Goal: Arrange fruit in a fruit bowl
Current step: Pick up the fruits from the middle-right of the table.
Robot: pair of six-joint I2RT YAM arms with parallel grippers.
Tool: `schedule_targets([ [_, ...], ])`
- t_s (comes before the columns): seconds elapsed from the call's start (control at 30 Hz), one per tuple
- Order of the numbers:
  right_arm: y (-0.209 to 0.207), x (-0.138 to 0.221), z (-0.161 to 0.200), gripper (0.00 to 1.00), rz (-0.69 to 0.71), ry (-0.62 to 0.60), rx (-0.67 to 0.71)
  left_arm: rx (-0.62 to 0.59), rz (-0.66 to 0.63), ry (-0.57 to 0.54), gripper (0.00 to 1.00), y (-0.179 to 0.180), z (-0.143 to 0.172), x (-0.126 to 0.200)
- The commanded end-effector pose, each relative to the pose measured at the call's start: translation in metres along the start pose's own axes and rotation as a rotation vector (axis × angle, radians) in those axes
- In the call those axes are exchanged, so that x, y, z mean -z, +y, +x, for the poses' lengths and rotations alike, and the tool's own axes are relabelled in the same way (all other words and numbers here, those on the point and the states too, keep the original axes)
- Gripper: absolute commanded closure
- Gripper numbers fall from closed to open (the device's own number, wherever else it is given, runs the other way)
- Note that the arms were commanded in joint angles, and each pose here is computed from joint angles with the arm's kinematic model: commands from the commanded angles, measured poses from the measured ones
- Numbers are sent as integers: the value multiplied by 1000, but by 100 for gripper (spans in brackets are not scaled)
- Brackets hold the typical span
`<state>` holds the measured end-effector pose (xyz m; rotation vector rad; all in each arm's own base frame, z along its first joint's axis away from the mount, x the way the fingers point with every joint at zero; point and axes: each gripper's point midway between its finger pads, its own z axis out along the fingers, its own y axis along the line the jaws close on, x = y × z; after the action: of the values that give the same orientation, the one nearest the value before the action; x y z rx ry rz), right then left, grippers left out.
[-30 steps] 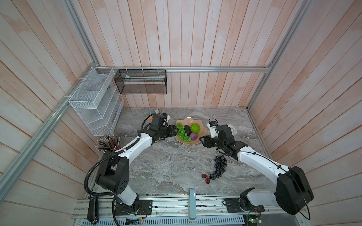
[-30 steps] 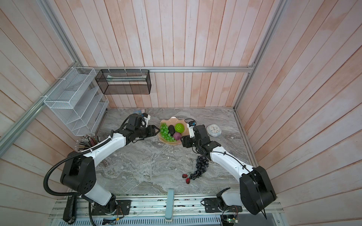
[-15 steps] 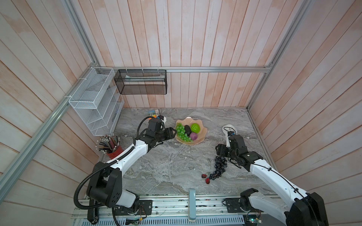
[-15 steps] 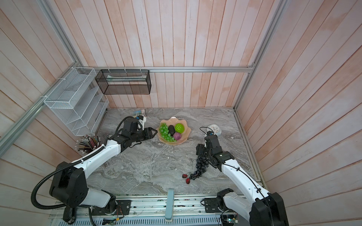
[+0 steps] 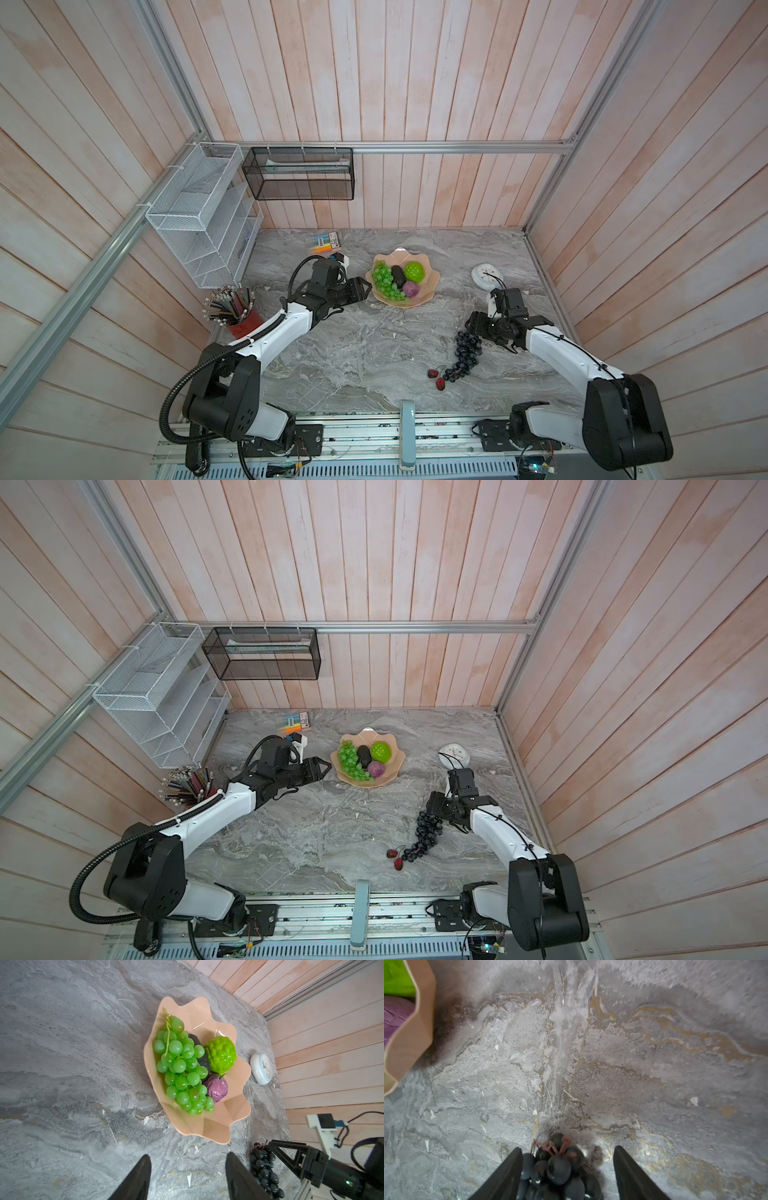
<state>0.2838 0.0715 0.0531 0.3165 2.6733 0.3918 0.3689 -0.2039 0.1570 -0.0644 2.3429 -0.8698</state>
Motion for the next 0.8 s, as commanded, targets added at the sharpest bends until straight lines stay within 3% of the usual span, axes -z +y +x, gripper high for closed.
schedule_targets([
  [0.0, 9, -1, -14, 29, -39, 21, 44, 0, 42, -35, 41, -7, -6, 8],
  [0.2, 14, -9, -25, 36, -65, 92, 67, 13, 43, -42, 41, -3, -4, 10],
  [0.47, 20, -26, -7, 41, -111, 259, 75, 21, 47, -43, 40, 2, -2, 9],
  [0.77, 20, -35, 2, 48, -75, 295, 132, 27, 46, -54, 41, 5, -1, 13],
])
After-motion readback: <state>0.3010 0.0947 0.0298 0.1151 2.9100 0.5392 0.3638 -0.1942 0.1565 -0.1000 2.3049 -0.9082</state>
